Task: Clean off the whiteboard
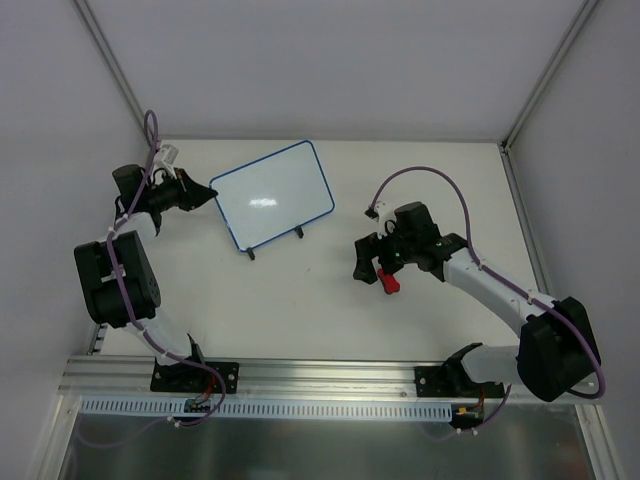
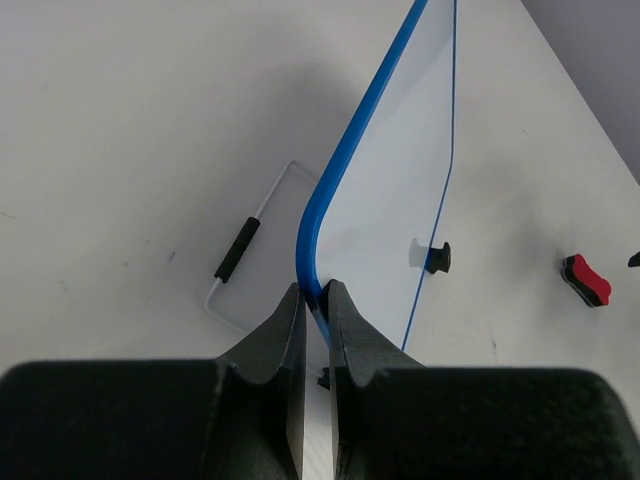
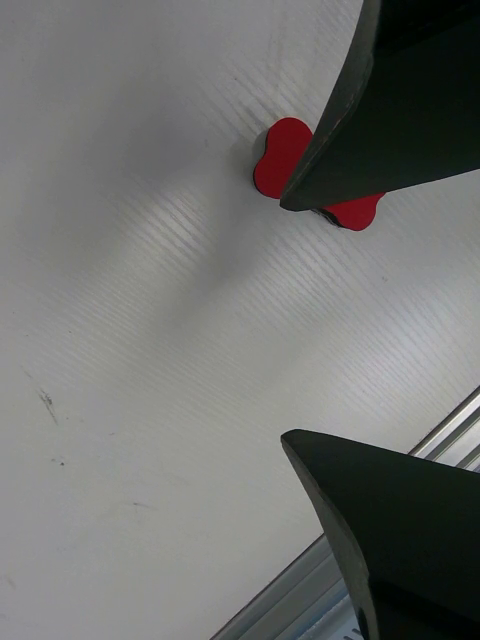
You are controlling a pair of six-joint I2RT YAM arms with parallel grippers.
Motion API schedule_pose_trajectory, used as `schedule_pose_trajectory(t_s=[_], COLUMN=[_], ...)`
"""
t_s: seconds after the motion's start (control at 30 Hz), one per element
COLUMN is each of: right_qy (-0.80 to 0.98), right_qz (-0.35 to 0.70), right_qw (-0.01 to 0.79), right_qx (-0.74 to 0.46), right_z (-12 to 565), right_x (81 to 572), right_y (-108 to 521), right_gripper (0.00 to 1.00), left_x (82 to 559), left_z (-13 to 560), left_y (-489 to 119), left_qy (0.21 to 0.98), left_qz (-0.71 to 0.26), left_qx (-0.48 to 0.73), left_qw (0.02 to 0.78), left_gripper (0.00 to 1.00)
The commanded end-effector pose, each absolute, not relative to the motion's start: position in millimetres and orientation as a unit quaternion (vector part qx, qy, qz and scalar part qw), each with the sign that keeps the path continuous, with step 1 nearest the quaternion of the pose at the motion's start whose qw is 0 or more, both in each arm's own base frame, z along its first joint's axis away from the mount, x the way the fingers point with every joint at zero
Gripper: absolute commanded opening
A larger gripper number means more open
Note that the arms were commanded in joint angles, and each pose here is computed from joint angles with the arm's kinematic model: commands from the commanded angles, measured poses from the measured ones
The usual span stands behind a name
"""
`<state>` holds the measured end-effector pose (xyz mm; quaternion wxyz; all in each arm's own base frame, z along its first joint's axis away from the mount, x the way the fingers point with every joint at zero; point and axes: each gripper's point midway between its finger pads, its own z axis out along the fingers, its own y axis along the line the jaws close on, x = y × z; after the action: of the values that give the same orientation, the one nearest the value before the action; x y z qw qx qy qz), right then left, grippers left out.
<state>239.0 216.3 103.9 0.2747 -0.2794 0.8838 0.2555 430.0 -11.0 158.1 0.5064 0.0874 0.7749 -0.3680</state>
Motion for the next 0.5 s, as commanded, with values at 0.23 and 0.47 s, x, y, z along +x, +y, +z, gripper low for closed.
schedule_pose_trajectory(t_s=[0.23, 0.47], right_qy=[0.873, 0.874], right_qz=[0.263, 0.258], right_qw=[0.287, 0.291], right_qx=[-0.293, -0.292], right_z=[116, 116], right_x=[243, 244], right_y=[222, 221], right_gripper=[0.97, 0.97], left_x=[431, 418], left_z=[182, 177], left_y=[17, 17], left_qy=[0.755, 0.764], left_qz=[-0.295, -0.292], left_qx=[0.128, 0.117], left_qw=[0.571, 0.564], left_gripper=[0.0, 0.0])
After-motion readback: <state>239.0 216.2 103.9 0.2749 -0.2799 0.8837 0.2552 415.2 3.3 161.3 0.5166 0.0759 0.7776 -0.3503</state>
